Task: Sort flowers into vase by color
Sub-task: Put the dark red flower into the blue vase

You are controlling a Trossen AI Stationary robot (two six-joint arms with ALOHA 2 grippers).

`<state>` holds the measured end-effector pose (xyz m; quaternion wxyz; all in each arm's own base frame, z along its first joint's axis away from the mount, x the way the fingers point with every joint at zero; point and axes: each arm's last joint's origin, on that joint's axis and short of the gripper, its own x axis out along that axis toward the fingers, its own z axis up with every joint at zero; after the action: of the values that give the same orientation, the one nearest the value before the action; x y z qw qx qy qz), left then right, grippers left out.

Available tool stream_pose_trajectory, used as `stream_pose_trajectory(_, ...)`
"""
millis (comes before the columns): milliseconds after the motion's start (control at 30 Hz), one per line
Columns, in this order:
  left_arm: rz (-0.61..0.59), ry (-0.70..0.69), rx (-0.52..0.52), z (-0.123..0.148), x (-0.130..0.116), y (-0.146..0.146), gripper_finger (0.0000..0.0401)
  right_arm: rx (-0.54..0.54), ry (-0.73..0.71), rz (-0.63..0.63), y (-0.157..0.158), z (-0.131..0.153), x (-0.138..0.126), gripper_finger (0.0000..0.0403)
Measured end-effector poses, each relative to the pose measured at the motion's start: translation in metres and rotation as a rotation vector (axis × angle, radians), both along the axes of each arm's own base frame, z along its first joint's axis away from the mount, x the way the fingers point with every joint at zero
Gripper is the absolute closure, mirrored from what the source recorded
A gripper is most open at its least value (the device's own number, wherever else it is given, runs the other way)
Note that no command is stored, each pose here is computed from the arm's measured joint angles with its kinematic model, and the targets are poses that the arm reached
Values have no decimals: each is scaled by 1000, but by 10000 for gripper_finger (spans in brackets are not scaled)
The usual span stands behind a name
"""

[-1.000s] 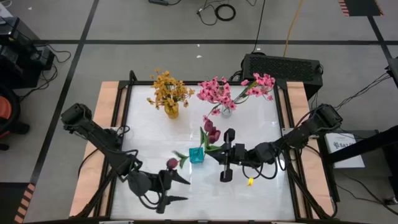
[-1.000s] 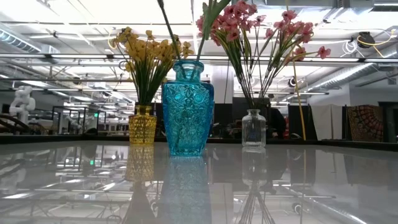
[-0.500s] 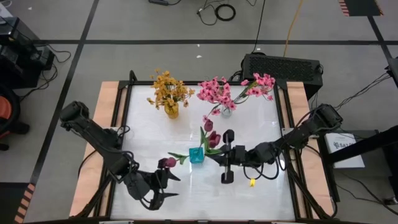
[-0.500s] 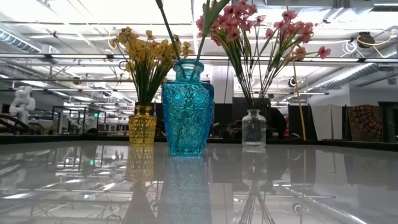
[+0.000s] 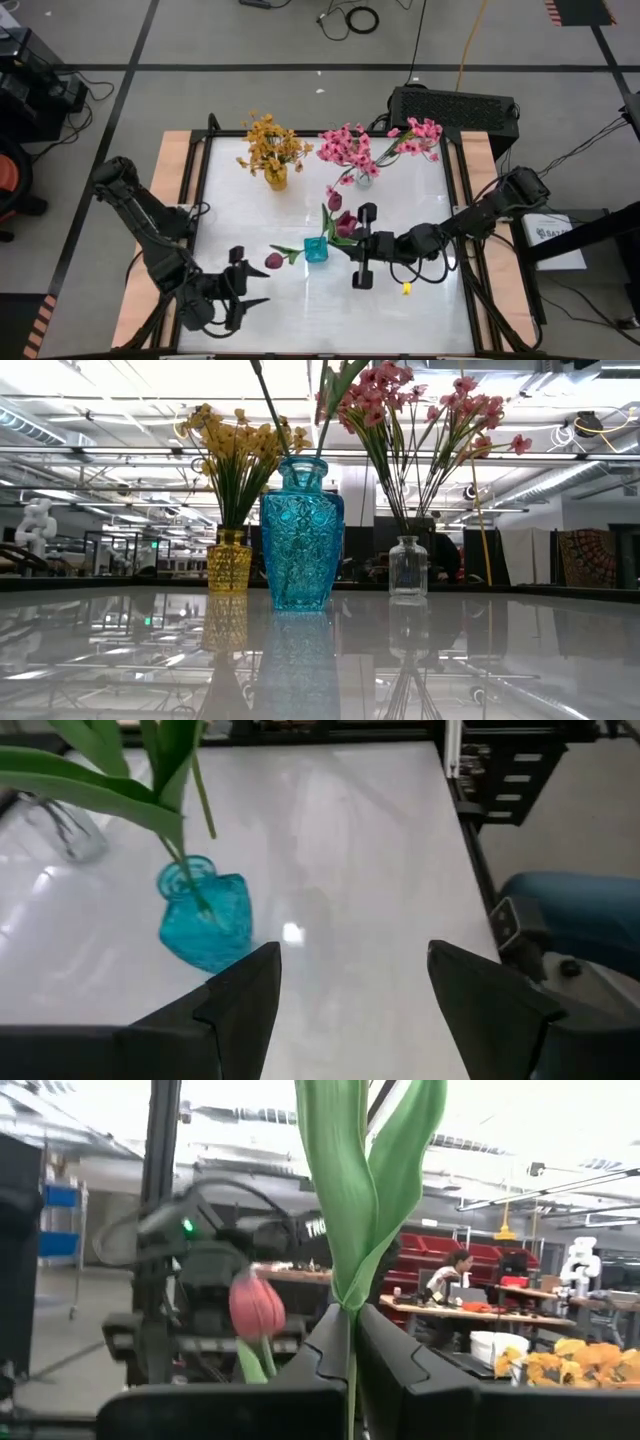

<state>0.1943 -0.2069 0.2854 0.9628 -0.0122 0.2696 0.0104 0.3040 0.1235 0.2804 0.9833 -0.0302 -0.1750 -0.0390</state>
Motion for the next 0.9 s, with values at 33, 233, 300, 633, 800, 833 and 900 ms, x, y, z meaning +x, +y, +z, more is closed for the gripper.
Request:
stream_pose_trajectory(33,8,-7,10,0,-1,-1,143,-8,4,-6,-1,-2,1,402)
stream_pose_trajectory(233,23,-26,42,0,-4,-2,143,-58,33,-29,-6,-25,17,402)
stream_pose_trajectory(300,24,-27,41,0,-4,-2,143,-59,38,-37,-8,-31,21,402)
stream_pose_trajectory(633,27,-29,33,0,-4,-2,143,-94,55,9,-8,-36,24,402)
stream_pose_trajectory(800,27,-29,33,0,-4,-2,144,-130,85,20,-8,-39,25,402)
stream_pose_trajectory(833,27,-29,33,0,-4,-2,144,-144,98,16,-8,-41,26,402)
stream_pose_trajectory(900,27,-29,33,0,-4,-2,143,-161,124,14,-8,-43,27,402)
